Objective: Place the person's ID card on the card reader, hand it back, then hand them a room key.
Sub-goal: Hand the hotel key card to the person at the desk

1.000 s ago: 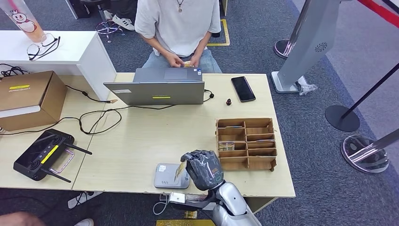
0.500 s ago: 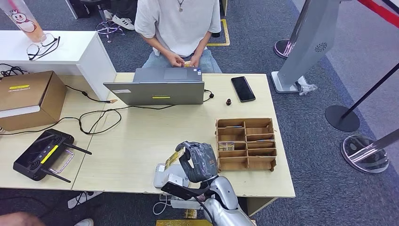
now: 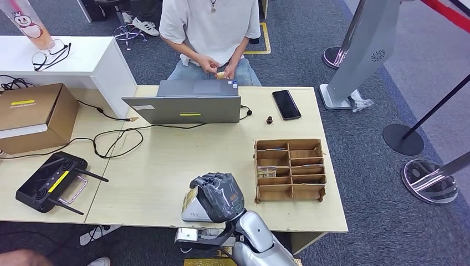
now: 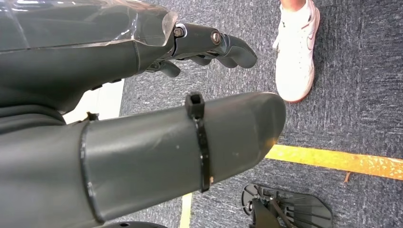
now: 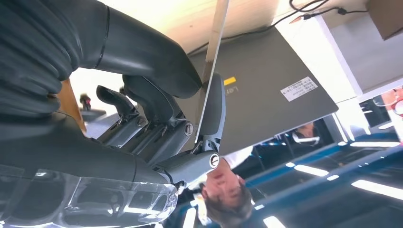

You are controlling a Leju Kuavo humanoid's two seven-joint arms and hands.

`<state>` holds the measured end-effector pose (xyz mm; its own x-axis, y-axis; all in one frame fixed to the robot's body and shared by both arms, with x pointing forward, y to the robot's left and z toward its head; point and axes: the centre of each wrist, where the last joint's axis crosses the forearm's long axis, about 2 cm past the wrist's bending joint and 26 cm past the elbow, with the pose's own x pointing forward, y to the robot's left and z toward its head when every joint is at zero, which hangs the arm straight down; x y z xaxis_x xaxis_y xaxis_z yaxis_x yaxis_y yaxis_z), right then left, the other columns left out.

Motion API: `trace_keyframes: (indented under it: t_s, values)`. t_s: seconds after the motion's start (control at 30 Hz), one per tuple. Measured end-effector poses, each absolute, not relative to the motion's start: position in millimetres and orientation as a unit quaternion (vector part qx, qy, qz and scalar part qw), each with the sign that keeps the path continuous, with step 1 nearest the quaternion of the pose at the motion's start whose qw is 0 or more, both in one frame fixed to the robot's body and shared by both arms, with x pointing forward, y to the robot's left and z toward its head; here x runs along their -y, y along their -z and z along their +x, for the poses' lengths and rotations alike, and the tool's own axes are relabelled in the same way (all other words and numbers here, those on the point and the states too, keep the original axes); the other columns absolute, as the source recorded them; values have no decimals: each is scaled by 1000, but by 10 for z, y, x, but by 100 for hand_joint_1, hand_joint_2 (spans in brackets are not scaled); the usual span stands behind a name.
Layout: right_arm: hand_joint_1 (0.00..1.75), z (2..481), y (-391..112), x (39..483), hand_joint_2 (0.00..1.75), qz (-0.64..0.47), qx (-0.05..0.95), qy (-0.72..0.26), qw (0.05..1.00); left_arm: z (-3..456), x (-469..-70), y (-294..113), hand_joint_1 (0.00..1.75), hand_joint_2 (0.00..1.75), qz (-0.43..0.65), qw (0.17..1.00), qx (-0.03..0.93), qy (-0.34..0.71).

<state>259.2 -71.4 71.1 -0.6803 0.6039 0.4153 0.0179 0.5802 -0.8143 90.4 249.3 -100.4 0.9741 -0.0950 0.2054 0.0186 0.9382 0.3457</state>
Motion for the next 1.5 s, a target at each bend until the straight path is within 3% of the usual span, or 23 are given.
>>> trace_keyframes:
  t_s: [0.27, 0.6, 1.1, 1.5]
  values:
    - [175, 2607, -691, 925, 175, -242, 808, -436, 314, 907, -2494, 1003, 0, 0, 176, 978, 107, 30]
    - [175, 2610, -667, 1152, 175, -304, 780, -427, 340, 916, -2484, 1000, 0, 0, 177, 978, 107, 34]
    - [175, 2553, -596, 1200, 175, -301, 776, -409, 375, 913, -2450, 996, 0, 0, 181, 976, 118, 38]
    - [175, 2591, -584, 1164, 175, -252, 796, -323, 446, 914, -2444, 995, 0, 0, 180, 975, 123, 39]
